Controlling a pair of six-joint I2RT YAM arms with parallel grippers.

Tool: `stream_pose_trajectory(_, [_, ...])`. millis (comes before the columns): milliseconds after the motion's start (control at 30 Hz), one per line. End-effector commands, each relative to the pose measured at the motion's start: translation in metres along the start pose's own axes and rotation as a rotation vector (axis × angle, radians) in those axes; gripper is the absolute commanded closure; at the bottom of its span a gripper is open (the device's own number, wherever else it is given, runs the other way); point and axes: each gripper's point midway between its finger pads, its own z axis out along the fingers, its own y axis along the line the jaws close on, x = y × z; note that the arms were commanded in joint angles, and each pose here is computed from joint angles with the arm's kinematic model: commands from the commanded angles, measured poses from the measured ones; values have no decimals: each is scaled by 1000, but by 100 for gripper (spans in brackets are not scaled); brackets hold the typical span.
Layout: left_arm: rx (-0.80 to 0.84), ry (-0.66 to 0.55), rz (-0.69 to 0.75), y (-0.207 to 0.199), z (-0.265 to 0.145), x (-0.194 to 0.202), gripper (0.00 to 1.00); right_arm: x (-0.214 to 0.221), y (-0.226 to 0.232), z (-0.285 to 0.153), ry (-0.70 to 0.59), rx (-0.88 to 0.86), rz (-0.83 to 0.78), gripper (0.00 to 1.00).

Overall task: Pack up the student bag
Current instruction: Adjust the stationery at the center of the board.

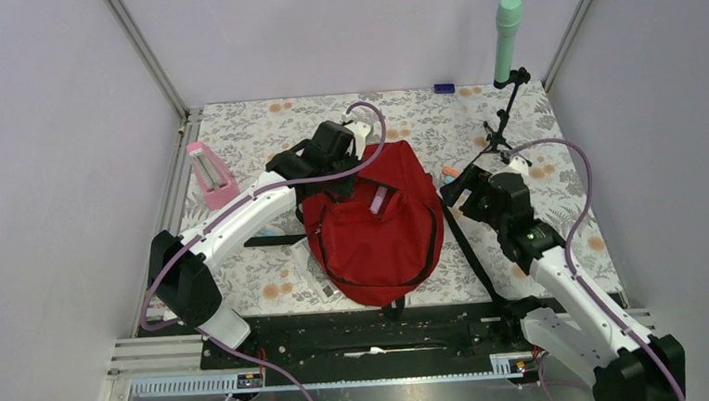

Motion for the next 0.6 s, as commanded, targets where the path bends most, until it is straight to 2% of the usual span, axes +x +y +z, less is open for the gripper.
stream_pose_trajectory(0, [-24,-72,6,7,-21,-17,100,10,-22,0,183,61,-152,12])
stream_pose_trajectory(67, [-25,-69,7,7,-20,-16,100,3,-38,8,191,111,-164,12])
stream_pose_trajectory(333, [-11,-66,1,4,-20,-16,100,-27,-95,59,225,218,-49,11])
stream_pose_trajectory(567, [-21,-61,7,6,-17,-15,100,-43,-132,98,227,242,58,11])
